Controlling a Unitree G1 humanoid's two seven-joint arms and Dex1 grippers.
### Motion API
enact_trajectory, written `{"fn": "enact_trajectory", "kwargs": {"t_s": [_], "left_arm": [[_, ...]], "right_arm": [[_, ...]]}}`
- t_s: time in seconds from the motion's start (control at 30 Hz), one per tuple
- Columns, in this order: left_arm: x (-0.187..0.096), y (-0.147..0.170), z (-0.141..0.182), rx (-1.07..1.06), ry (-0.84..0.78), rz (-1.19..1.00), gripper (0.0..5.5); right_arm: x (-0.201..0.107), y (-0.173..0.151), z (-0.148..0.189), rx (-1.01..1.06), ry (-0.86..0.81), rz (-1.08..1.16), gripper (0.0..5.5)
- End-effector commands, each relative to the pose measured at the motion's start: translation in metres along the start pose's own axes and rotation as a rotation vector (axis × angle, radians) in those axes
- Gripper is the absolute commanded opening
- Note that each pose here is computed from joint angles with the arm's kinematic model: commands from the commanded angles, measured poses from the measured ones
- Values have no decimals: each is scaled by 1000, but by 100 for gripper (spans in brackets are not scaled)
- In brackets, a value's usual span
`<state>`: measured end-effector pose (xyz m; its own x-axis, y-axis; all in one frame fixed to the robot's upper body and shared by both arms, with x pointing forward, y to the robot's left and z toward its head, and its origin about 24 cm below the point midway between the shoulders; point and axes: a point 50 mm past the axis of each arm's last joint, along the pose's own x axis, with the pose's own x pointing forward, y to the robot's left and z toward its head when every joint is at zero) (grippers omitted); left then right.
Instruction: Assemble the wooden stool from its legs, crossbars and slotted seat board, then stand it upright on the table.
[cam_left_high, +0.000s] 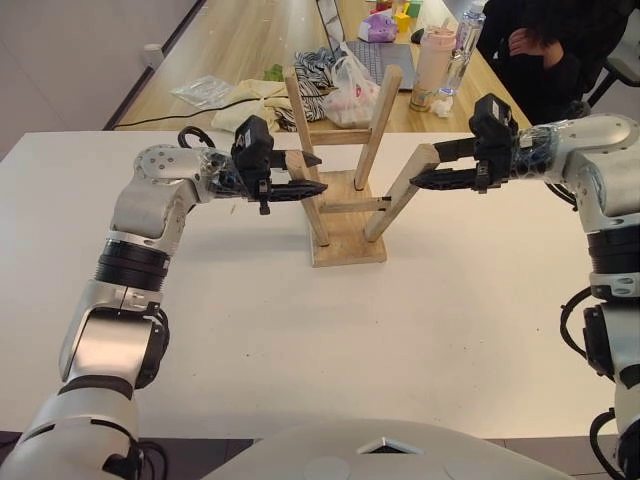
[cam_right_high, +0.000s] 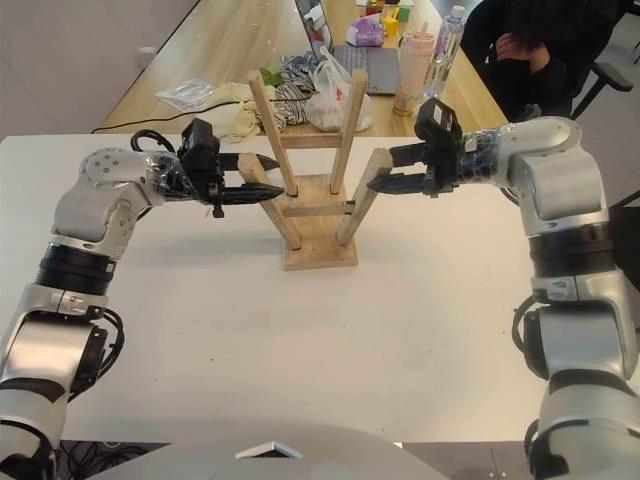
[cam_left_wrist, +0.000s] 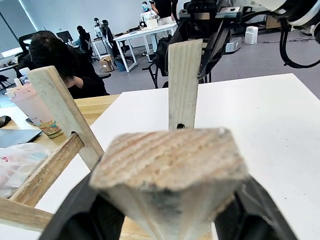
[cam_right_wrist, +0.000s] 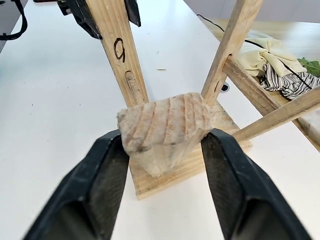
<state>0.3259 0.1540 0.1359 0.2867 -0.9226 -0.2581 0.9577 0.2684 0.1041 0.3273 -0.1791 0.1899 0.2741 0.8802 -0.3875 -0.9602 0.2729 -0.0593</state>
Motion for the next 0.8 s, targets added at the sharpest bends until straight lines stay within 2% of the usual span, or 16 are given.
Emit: {"fn": "enact_trajectory", "kwargs": {"t_s": [0.03,0.1,0.27,0.37,0.47,0.53,0.63,0.7,0.77,0.8], "left_arm": [[7,-28,-64,-238,70,81,289],[-9,-19,-57,-244,15,161,312],[-36,-8,-59,-201,36,312,312],[-38,-1,-66,-212,29,417,312],[-36,-4,-83,-187,119,457,312],[-40,-3,-89,-187,122,518,312],[-49,-16,-89,-250,1,607,312],[-57,-33,-93,-273,-13,636,312],[-70,-46,-98,-283,11,686,312],[-76,-50,-97,-287,16,714,312]], "right_arm": [[43,25,-11,139,-90,186,301],[38,22,-13,140,-72,176,337],[30,36,-32,119,19,236,342],[31,49,-25,97,4,279,342],[37,62,-41,34,105,279,342],[43,54,-59,-16,191,159,342],[54,35,-87,-157,283,-147,386],[60,33,-98,-166,264,-262,407],[70,28,-99,-156,204,-367,407],[74,27,-97,-148,170,-413,389]]}}
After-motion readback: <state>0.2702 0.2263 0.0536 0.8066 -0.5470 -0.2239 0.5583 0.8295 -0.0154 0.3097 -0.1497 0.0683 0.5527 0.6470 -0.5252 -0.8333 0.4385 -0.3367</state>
